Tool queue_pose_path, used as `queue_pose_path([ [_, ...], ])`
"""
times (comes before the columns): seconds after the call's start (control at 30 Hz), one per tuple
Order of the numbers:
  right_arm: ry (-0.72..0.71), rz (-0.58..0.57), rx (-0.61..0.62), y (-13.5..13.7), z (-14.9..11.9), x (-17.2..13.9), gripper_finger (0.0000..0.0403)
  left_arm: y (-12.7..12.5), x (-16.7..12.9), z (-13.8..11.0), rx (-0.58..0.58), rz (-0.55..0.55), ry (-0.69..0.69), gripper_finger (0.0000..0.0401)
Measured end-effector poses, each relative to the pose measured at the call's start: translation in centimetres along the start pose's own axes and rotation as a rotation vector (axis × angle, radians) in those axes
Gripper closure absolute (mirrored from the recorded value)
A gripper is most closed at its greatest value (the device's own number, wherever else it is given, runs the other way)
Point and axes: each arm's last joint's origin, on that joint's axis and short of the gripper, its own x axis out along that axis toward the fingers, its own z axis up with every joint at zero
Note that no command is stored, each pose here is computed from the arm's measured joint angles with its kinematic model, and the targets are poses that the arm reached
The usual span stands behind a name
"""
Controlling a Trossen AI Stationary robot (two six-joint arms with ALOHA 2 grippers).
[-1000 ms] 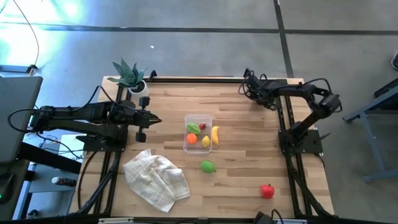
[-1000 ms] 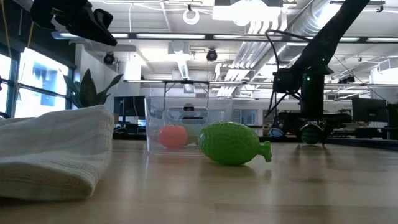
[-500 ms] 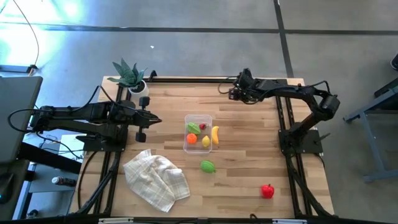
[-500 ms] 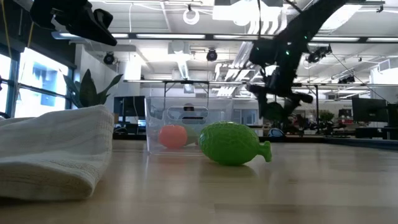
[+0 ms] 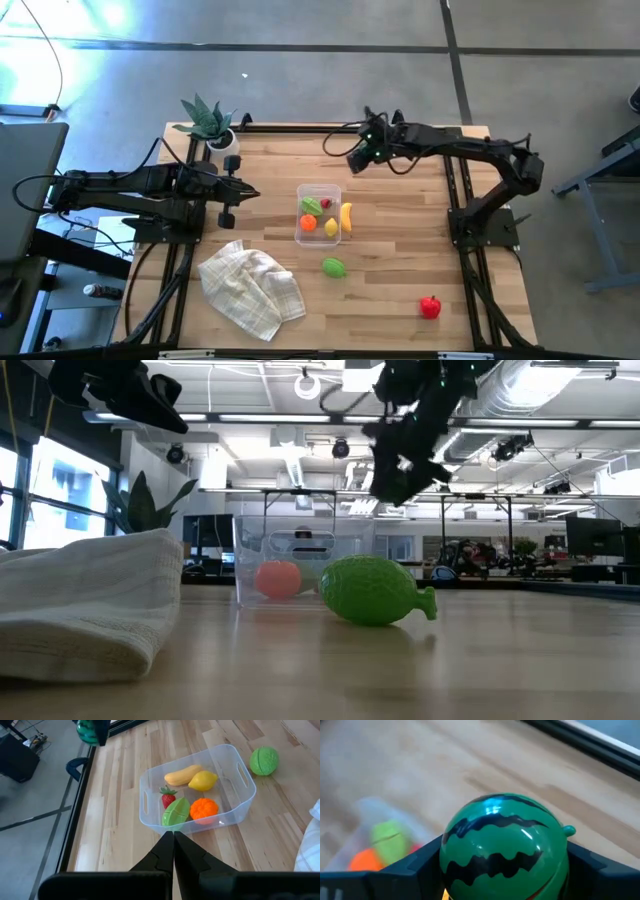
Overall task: Pick and placing Produce into tupperware
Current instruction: Put the green watermelon into the transparent bin
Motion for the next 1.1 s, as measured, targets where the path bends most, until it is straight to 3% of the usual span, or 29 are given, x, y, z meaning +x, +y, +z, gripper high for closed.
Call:
queue_pose_path([
  [0.27,-0.055,0.207,-0.266,5.8,-0.8,-2.7,0.0132,0.0,0.0,0.0,0.000,0.000,0.000,0.0398],
  [0.5,-0.069,0.414,-0.375,9.7,-2.1,-2.7,0.0132,0.0,0.0,0.0,0.000,0.000,-0.001,0.0398],
  [0.7,0.065,0.381,-0.467,11.5,-4.4,2.2,0.0132,0.0,0.0,0.0,0.000,0.001,-0.003,0.0398],
  [0.87,0.091,0.383,-0.580,13.5,-4.5,4.7,0.0132,0.0,0.0,0.0,0.000,0.001,-0.002,0.0398],
  [1.1,0.296,0.312,-0.705,14.4,-5.5,8.4,0.0132,0.0,0.0,0.0,0.000,0.000,-0.002,0.0398],
])
